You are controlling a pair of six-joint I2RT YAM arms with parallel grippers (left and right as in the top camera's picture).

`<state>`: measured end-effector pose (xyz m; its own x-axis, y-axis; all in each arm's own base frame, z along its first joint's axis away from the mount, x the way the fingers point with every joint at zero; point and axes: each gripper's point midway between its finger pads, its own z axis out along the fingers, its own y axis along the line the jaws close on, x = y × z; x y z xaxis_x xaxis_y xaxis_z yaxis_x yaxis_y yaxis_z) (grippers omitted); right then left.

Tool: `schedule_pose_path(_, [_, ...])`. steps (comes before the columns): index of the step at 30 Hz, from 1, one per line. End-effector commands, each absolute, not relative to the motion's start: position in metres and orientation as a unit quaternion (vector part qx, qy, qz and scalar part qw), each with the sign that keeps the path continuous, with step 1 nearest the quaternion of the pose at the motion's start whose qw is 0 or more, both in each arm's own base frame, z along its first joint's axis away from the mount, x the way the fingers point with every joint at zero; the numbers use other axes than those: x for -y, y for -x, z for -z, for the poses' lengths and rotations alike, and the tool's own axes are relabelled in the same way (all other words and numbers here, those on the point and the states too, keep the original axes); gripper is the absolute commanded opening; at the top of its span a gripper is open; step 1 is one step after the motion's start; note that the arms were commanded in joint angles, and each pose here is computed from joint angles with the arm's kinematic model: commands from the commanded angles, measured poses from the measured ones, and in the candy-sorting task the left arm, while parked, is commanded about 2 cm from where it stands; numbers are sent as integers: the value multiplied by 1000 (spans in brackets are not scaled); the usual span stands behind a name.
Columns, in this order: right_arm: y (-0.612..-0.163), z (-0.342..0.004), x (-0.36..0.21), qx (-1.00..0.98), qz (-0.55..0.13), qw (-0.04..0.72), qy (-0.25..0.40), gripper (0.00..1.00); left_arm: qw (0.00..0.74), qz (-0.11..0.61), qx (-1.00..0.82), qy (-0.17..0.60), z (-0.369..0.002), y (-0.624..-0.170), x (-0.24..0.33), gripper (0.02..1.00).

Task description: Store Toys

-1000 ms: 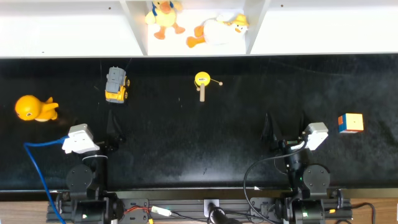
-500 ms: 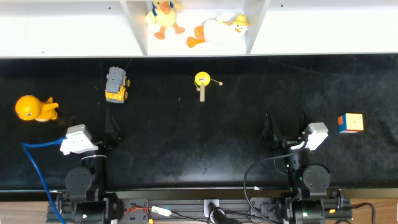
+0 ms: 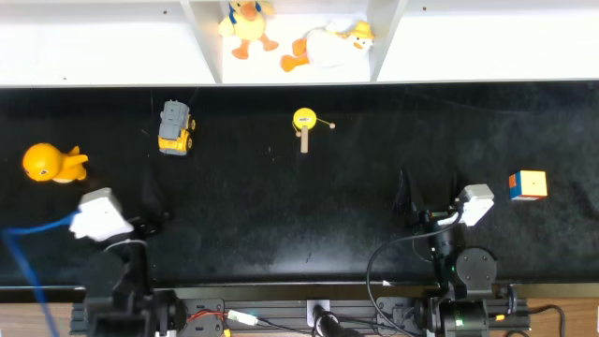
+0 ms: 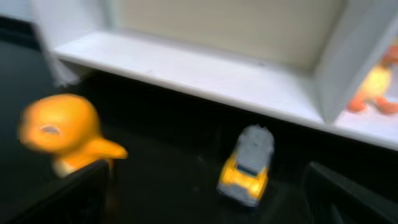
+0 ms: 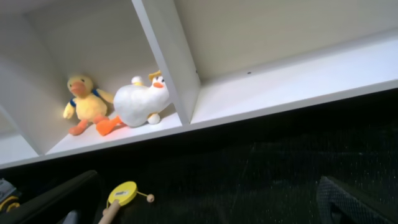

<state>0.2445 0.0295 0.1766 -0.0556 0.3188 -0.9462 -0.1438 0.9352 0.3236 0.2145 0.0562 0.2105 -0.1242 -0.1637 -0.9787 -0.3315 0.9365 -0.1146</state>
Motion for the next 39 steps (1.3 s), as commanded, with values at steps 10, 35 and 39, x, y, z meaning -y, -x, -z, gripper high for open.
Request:
schedule_pose_path(10, [-245, -173, -29, -706, -169, 685, -64, 996, 530, -271, -763, 253, -292, -200, -123, 996])
schedule_pose_path(35, [-245, -173, -29, -706, -169, 685, -64, 993, 424, -172, -873, 171, -217, -224, -191, 996])
schedule_pose_path(39, [-245, -173, -29, -706, -169, 685, -64, 993, 402, -146, -889, 162, -194, -238, -199, 996])
